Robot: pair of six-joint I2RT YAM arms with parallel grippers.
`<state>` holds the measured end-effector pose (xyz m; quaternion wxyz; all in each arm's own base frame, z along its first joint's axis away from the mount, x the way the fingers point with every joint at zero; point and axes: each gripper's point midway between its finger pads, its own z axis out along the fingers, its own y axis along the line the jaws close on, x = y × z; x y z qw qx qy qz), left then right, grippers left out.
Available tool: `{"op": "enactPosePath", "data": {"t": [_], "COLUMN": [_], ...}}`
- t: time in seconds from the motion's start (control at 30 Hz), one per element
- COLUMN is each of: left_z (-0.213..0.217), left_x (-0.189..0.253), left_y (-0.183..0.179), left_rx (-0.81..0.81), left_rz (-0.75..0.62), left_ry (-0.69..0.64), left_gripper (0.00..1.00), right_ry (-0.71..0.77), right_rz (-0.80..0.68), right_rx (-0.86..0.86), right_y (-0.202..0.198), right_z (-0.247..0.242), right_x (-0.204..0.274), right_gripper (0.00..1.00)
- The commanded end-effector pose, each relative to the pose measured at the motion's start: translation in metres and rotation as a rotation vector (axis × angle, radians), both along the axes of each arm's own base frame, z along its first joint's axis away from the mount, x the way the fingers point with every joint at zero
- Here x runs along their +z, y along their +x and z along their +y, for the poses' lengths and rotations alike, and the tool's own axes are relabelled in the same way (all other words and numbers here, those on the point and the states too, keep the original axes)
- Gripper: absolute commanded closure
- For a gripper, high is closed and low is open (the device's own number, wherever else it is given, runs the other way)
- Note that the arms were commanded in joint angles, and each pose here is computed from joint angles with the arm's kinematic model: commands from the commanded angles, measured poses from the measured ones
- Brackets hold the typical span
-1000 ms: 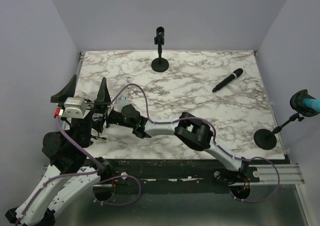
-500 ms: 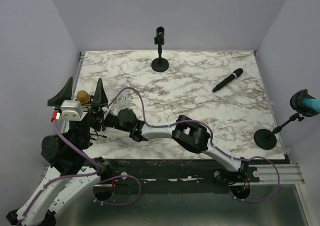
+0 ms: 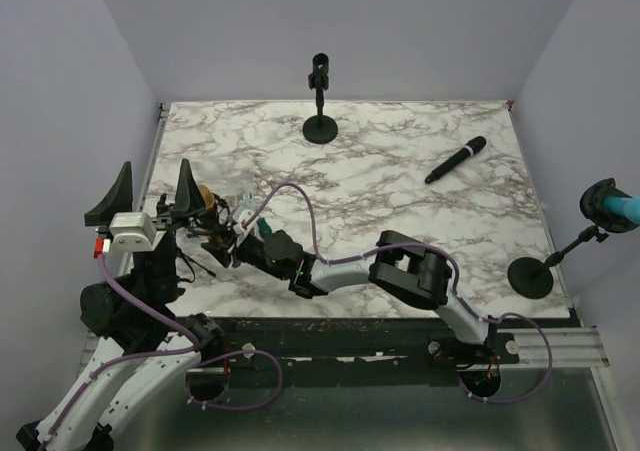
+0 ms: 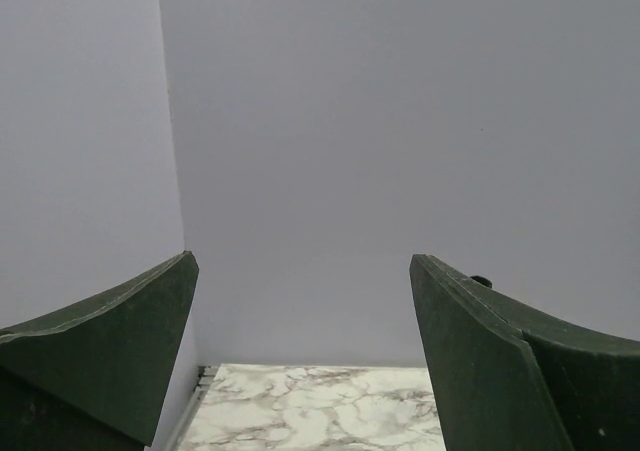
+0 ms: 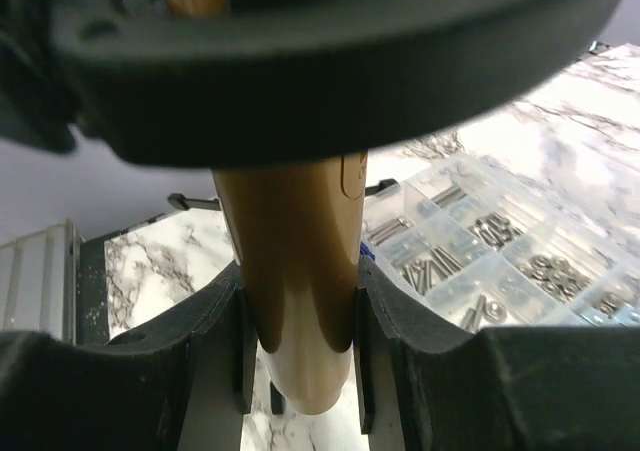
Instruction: Remove the microphone from the stand
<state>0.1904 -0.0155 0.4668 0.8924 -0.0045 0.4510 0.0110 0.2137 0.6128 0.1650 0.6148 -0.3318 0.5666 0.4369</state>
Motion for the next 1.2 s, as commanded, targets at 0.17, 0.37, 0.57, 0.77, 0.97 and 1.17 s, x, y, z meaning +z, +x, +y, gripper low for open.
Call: {"op": "enactPosePath", "data": {"t": [0.17,0.37,0.57,0.77,0.97,1.17], "left_z": [0.011,0.007,0.002,-0.004,-0.01,-0.018], "left_x": [0.002,0.0,-0.002,-0.004,-0.006,-0.009], "left_y": [-0.004,0.0,0.003,0.007,0.012,0.016], "left_rx": [0.039,0.029,0.018,-0.003,-0.024,-0.05], "left_rz": [-0.023,-0.013,-0.002,0.01,0.025,0.043], "left_ry": [-0.036,-0.031,-0.026,-0.021,-0.013,-0.004], "left_gripper": [0.11,0.11,0.11,0.11,0.11,0.11], "right_ry": [0.078,0.109,0.084,0.038,-0.017,-0.046], "right_rz": [-0.009,0.01,0.005,-0.018,-0.074,-0.061], "right_rx": [-0.028,0.009,-0.078,-0.252,-0.415,-0.545], "right_y": [-0.018,-0.031,-0.024,-0.008,0.006,0.024], "right_z": [-0.052,-0.07,-0.104,-0.157,-0.211,-0.253], "right_x": [0.056,0.075,0.07,0.063,0.063,0.062], "right_gripper": [0.99,0.99,0.99,0.99,0.99,0.99]}}
